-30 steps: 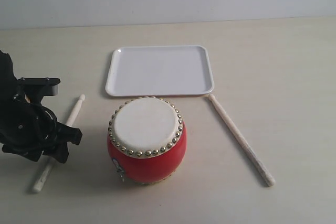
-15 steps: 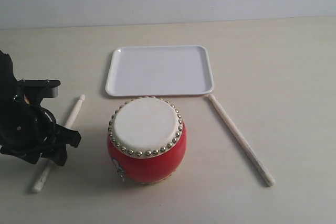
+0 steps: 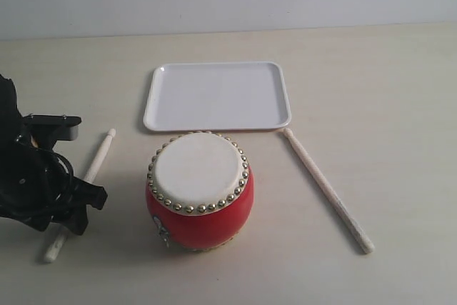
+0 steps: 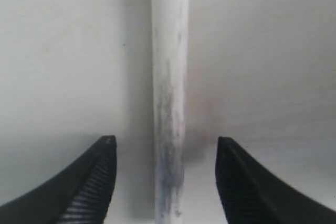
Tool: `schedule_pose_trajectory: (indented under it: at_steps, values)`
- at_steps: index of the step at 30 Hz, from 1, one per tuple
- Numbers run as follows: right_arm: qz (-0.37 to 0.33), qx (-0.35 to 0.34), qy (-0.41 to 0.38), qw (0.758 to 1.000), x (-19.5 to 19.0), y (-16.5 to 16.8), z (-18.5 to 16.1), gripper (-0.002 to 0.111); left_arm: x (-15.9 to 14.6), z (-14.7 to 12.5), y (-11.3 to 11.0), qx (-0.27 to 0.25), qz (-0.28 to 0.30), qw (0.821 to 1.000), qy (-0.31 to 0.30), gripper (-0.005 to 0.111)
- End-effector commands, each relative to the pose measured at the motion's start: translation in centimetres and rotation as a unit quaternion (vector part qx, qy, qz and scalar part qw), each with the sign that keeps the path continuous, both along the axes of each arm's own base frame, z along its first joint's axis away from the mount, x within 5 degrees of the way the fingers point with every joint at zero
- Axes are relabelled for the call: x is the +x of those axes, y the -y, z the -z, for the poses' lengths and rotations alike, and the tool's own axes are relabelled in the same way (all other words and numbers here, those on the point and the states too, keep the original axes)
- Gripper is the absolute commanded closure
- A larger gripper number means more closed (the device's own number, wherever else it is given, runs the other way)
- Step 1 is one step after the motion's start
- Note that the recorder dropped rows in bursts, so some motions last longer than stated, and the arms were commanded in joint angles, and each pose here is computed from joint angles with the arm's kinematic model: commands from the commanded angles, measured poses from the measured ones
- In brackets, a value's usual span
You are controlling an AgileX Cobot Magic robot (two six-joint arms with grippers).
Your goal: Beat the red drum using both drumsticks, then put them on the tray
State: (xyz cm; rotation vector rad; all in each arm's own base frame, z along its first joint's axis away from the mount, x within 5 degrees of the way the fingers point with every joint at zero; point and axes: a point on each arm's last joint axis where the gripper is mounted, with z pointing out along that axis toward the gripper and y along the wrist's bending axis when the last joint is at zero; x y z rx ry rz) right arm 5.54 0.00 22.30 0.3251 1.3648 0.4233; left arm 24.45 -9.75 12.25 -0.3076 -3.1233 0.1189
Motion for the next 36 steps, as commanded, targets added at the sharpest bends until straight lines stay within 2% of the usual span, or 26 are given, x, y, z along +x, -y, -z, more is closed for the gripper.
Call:
schedule_pose_trajectory:
  at_steps: [1,9,15,20,26,28,31,33,36]
  values:
    - [0.002,-0.005,0.001,1.0,0.0,0.0,0.1,0.108,0.0,0.0,0.2,-0.001,0.008,1.0,0.009,0.052]
    - [0.001,-0.005,0.0,1.0,0.0,0.0,0.1,0.108,-0.4,0.1,0.1,0.001,0.008,1.0,-0.003,0.052]
    - [0.001,-0.005,0.0,1.0,0.0,0.0,0.1,0.108,-0.1,0.2,0.1,-0.002,0.009,1.0,0.016,0.052]
    - [0.001,-0.005,0.0,1.0,0.0,0.0,0.1,0.108,-0.5,0.8,0.0,0.005,0.018,1.0,-0.006,0.067]
    - [0.001,-0.005,0.0,1.0,0.0,0.0,0.1,0.108,-0.4,1.3,0.0,0.007,0.019,1.0,-0.013,0.071]
    - [0.001,-0.005,0.0,1.0,0.0,0.0,0.1,0.108,-0.4,1.3,0.0,0.007,0.019,1.0,-0.013,0.083]
    - [0.002,-0.005,0.002,1.0,0.0,0.0,0.1,0.108,-0.3,1.3,0.1,0.005,0.026,1.0,-0.004,0.107]
    - [0.002,-0.003,0.006,1.0,-0.1,0.0,-0.2,0.108,-0.1,1.0,0.0,0.003,0.035,0.999,0.005,0.107]
    - [-0.002,0.008,0.023,1.0,-0.2,0.0,-2.5,0.108,0.3,0.2,0.1,-0.006,0.036,0.998,0.041,0.107]
